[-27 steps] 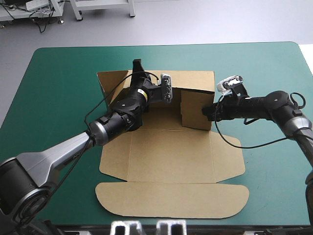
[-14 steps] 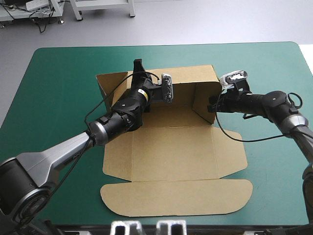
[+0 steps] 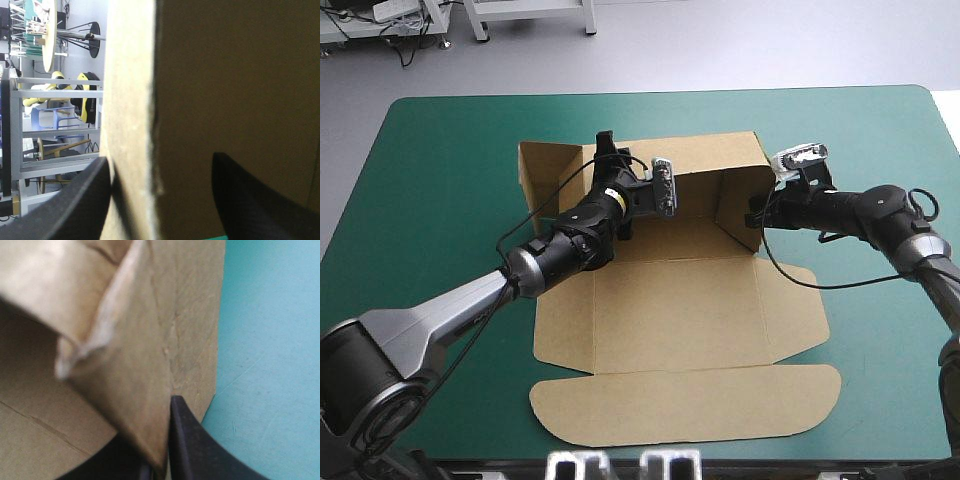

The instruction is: Fold the box

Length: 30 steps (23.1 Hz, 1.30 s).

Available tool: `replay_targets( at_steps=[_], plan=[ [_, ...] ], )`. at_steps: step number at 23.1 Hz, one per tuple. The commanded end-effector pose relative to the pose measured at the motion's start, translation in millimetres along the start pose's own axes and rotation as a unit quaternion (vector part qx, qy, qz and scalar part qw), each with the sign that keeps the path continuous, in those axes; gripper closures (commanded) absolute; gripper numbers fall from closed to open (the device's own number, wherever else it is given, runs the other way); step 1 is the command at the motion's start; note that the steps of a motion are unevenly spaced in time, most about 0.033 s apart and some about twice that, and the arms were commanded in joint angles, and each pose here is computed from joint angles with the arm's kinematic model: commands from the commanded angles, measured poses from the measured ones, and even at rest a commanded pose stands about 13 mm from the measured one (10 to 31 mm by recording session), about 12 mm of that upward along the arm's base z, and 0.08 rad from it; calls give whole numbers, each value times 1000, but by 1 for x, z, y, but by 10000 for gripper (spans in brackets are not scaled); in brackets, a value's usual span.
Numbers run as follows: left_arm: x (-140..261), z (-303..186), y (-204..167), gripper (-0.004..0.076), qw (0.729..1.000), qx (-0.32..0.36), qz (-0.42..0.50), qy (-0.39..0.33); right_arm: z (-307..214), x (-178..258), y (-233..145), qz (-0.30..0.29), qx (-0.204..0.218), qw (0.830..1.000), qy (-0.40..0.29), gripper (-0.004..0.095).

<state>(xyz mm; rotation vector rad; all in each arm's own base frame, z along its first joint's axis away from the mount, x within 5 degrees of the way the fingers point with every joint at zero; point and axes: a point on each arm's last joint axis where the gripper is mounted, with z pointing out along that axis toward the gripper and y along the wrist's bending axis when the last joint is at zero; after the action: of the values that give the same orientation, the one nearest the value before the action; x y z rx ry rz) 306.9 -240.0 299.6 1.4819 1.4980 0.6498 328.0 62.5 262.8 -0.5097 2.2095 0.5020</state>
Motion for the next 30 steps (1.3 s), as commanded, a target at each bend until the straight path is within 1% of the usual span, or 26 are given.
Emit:
replay_targets(
  at_steps=[1, 6, 10, 12, 14, 16, 18, 19, 20, 22, 23, 24, 25, 26, 27, 28, 30],
  plan=[
    [-5, -14, 16, 256, 999, -22, -39, -24, -10, -11, 6, 9, -10, 1000, -15, 921],
    [-16, -21, 14, 335, 998, -24, -33, -42, -9, -7, 4, 5, 2, 1000, 5, 920],
    [-33, -42, 15, 358, 996, -40, -9, -78, -9, -7, 3, 3, 4, 1000, 8, 921],
    [-40, -61, 22, 358, 993, -58, -29, -96, -9, -7, 4, 6, 2, 1000, 9, 921],
    [-39, -76, 33, 358, 990, -81, -46, -110, -9, -7, 4, 7, 2, 1000, 9, 921],
    [-34, -90, 44, 358, 986, -98, -71, -114, -9, -6, 3, 4, 3, 1000, 11, 921],
    [-28, -107, 56, 358, 979, -112, -115, -124, -9, -5, 3, 2, 6, 1000, 15, 921],
    [-23, -122, 66, 358, 971, -123, -151, -137, -9, -5, 3, 9, 7, 1000, 18, 921],
    [-17, -137, 75, 358, 963, -134, -180, -150, -10, -4, 2, 2, 11, 1000, 24, 921],
    [-6, -163, 88, 362, 948, -148, -224, -172, -10, -2, 1, 1, 16, 999, 32, 921],
    [-1, -172, 92, 378, 943, -153, -237, -174, -10, -3, 1, 4, 18, 999, 33, 921],
    [12, -187, 99, 451, 938, -170, -258, -157, -10, -3, 1, 7, 15, 999, 34, 920],
    [21, -192, 102, 510, 938, -183, -265, -127, -11, -4, 2, 9, 11, 999, 36, 920],
    [42, -195, 105, 632, 936, -209, -280, -48, -13, -7, 4, 18, 3, 999, 38, 920],
    [54, -195, 106, 698, 931, -222, -289, -1, -14, -9, 4, 17, 5, 999, 39, 917],
    [65, -196, 108, 732, 925, -235, -298, 39, -17, -13, 5, 20, 11, 999, 38, 908],
    [85, -196, 112, 727, 913, -248, -313, 88, -22, -19, 5, 18, 22, 999, 41, 906]
  ],
)
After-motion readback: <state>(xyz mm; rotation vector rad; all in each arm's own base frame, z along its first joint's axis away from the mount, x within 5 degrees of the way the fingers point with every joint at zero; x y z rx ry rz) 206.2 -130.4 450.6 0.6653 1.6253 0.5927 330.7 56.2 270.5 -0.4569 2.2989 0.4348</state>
